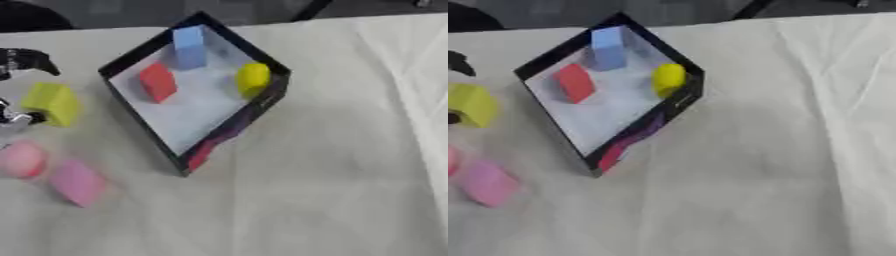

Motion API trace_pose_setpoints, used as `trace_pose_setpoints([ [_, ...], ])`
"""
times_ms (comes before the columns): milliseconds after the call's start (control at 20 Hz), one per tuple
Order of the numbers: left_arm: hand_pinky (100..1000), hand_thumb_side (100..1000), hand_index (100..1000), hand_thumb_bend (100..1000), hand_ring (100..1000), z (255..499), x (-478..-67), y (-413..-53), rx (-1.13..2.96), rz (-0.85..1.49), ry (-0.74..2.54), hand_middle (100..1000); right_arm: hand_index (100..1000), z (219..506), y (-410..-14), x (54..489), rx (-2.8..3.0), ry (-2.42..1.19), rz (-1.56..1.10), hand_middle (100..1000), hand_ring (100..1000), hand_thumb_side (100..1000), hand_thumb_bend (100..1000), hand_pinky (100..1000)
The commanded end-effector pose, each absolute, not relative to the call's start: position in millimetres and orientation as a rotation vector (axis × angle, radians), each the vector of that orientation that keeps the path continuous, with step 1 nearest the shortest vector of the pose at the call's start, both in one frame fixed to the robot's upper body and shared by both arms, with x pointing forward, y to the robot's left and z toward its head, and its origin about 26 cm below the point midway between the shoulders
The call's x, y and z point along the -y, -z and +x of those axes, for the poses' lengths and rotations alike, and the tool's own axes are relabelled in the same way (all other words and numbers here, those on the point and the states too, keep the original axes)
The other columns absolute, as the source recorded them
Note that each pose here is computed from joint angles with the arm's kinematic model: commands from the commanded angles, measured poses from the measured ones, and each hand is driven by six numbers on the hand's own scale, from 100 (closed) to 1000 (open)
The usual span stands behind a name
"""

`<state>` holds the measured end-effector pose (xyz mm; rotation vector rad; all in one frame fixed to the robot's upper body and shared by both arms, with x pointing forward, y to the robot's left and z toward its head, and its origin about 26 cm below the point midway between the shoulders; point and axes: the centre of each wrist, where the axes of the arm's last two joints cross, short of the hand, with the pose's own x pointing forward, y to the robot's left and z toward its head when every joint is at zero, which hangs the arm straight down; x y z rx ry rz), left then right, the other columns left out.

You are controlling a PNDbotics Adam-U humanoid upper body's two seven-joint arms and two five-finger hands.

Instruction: Pick up objects on the table and place them in the box.

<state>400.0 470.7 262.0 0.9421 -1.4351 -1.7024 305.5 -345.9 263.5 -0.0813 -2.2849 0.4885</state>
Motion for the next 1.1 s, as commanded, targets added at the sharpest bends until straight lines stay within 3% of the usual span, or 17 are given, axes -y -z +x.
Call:
trace_pose_setpoints([
  [50,935,229,886,423,1000,396,-478,-279,1.336,0.849,1.977,793,836,304,-271,349,2.298,-0.504,-0.111,607,607,513,100,911],
  [300,935,229,886,442,1000,397,-481,-274,1.263,0.821,2.000,792,835,304,-271,349,2.303,-0.502,-0.112,605,606,512,100,911],
  [850,874,264,893,428,844,397,-486,-268,1.126,0.791,2.012,813,830,304,-270,348,2.304,-0.490,-0.119,601,603,510,100,909],
  [1100,795,194,868,368,717,396,-491,-263,1.166,0.773,1.959,760,830,304,-269,349,2.300,-0.488,-0.125,600,603,508,100,909],
])
